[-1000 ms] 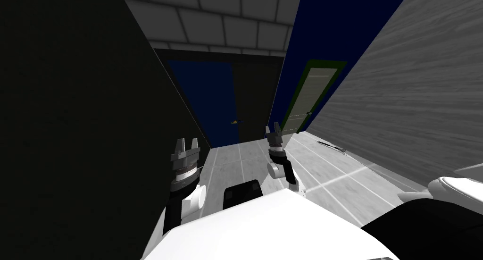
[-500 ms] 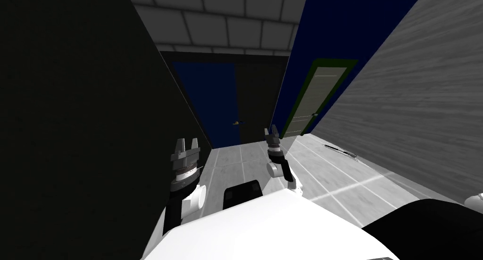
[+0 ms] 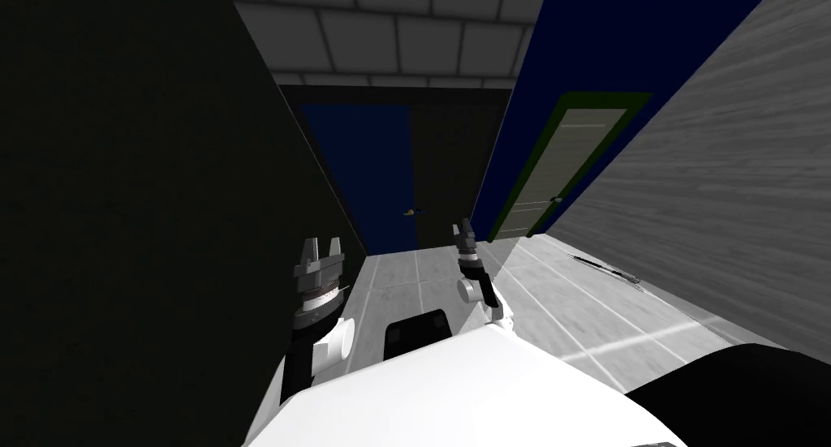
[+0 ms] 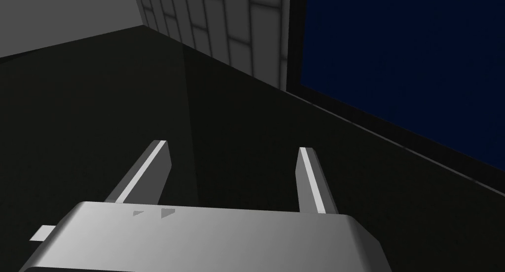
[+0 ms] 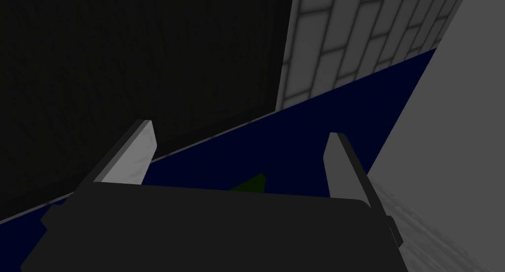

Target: Pull the door open

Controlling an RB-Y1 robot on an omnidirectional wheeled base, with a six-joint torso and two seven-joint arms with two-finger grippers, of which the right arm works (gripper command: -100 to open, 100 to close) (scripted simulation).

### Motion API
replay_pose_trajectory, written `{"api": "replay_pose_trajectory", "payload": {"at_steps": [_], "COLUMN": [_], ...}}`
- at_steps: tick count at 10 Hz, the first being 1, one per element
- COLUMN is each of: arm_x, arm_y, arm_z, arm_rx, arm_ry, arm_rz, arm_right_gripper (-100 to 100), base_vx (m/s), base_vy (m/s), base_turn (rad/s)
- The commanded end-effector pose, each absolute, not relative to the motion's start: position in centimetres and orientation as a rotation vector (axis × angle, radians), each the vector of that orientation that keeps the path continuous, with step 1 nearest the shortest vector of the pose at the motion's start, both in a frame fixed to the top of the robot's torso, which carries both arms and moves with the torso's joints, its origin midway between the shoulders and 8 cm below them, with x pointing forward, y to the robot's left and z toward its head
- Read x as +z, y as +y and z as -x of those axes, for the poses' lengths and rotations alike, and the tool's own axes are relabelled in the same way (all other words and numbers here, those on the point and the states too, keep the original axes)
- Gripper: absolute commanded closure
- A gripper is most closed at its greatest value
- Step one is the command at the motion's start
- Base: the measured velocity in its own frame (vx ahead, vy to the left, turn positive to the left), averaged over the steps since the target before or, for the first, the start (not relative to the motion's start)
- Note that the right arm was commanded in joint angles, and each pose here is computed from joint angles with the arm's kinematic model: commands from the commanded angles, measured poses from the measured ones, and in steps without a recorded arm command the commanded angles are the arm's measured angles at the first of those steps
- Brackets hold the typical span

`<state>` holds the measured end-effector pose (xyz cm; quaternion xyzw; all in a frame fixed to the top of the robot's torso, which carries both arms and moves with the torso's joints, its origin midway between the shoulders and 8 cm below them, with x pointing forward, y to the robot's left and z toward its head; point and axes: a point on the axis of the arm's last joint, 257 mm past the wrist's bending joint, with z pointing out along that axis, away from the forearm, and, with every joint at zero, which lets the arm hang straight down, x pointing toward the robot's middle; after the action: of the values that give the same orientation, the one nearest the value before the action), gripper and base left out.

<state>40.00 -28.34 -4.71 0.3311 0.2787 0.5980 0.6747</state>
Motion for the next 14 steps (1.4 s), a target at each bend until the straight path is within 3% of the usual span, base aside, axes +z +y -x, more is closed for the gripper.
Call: {"api": "replay_pose_trajectory", "payload": {"at_steps": [1, 14], "arm_x": [-6.0, -16.6], "arm_y": [-28.9, -32.7], "arm_z": [-40.7, -44.7], "arm_rx": [1.336, 1.24], "arm_ry": [0.642, 0.744], "arm_rz": [-0.765, -0.939], "arm_right_gripper": [-100, -100], "base_vx": [0.098, 0.095], "base_vy": [-0.014, -0.01], "base_turn": [0.074, 0.083]}}
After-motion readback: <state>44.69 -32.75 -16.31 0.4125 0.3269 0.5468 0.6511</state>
